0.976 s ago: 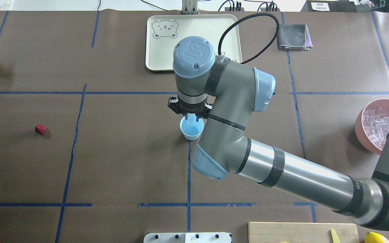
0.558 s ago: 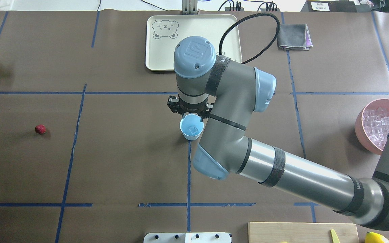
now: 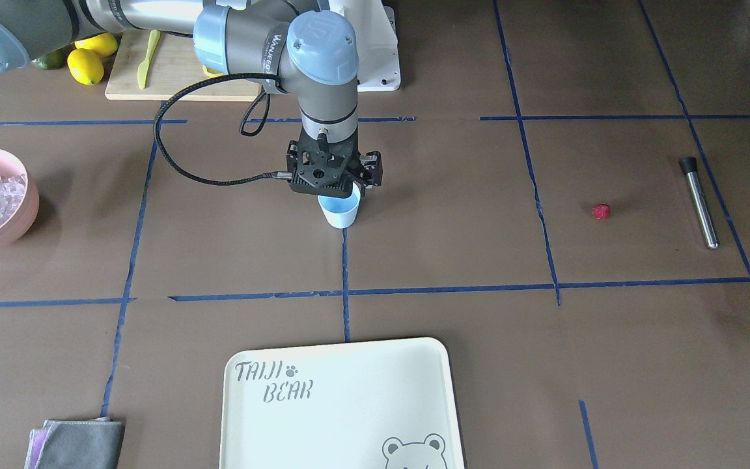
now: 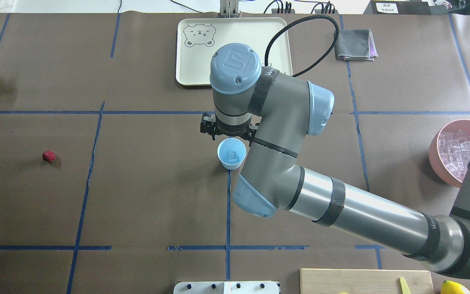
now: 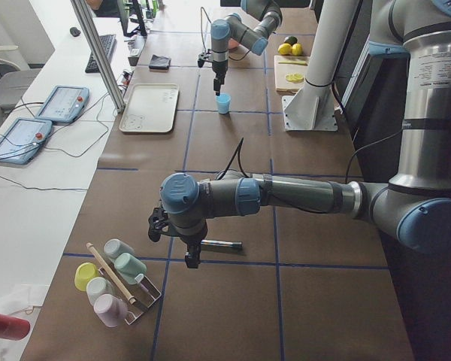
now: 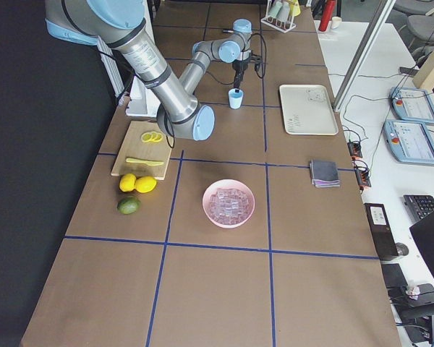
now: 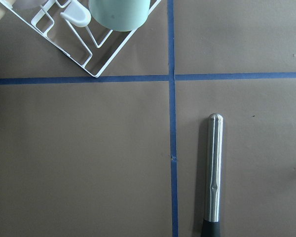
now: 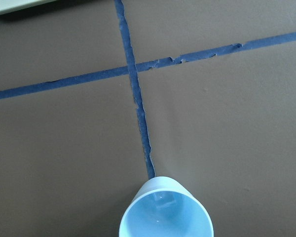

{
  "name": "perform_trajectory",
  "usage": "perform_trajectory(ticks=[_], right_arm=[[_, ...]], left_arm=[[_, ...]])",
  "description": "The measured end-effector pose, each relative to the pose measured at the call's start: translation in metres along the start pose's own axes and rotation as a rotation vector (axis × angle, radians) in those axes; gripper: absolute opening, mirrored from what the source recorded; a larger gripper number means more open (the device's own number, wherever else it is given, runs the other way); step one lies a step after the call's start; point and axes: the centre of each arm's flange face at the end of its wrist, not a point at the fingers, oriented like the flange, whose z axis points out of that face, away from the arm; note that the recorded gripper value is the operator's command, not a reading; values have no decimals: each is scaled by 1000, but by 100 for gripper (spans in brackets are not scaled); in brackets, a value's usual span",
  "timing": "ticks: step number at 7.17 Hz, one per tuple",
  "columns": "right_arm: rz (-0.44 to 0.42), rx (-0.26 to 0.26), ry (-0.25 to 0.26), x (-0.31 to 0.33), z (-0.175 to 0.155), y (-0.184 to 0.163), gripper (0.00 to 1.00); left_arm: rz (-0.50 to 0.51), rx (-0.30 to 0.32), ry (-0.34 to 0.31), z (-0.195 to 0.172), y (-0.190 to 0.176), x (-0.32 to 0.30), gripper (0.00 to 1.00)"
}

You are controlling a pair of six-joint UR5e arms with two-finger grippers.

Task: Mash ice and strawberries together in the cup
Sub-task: 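Move the right gripper back over the pink bowl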

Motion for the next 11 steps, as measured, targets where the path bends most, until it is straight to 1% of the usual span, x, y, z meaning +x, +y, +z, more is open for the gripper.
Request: perform_trajectory(ticks=[1,2,3,4,5,6,7,9,10,11], right_arm=[[5,8,-9,2,-7,-4,100],[14,24,-25,17,-24,-13,99],[16,51,-45,56,-46,-23,100],[-3,83,-64,110,-70,-29,99],[-44,115,-68,166,-88,-32,100],[-96,135,-45,224,-99,-38,99],[-140,131,-6,285,-104,-52,100],[-188,80,58,406,-113,-85,100],[-233,57,78,455,-117,-93,99],[-260,37,90,489,-117,-95,100]], left_arm=[[1,1,0,0,0,0,100],[1,1,0,-1,-1,0,100],[1,1,0,-1,-1,1,100],[2,2,0,-1,-1,1,100],[4,5,0,-2,-1,2,100],[9,10,-1,-5,-1,5,100],[13,15,-2,-8,-1,8,100],[19,21,-3,-11,0,12,100],[20,23,-3,-12,1,13,100],[20,23,-2,-12,2,13,100]])
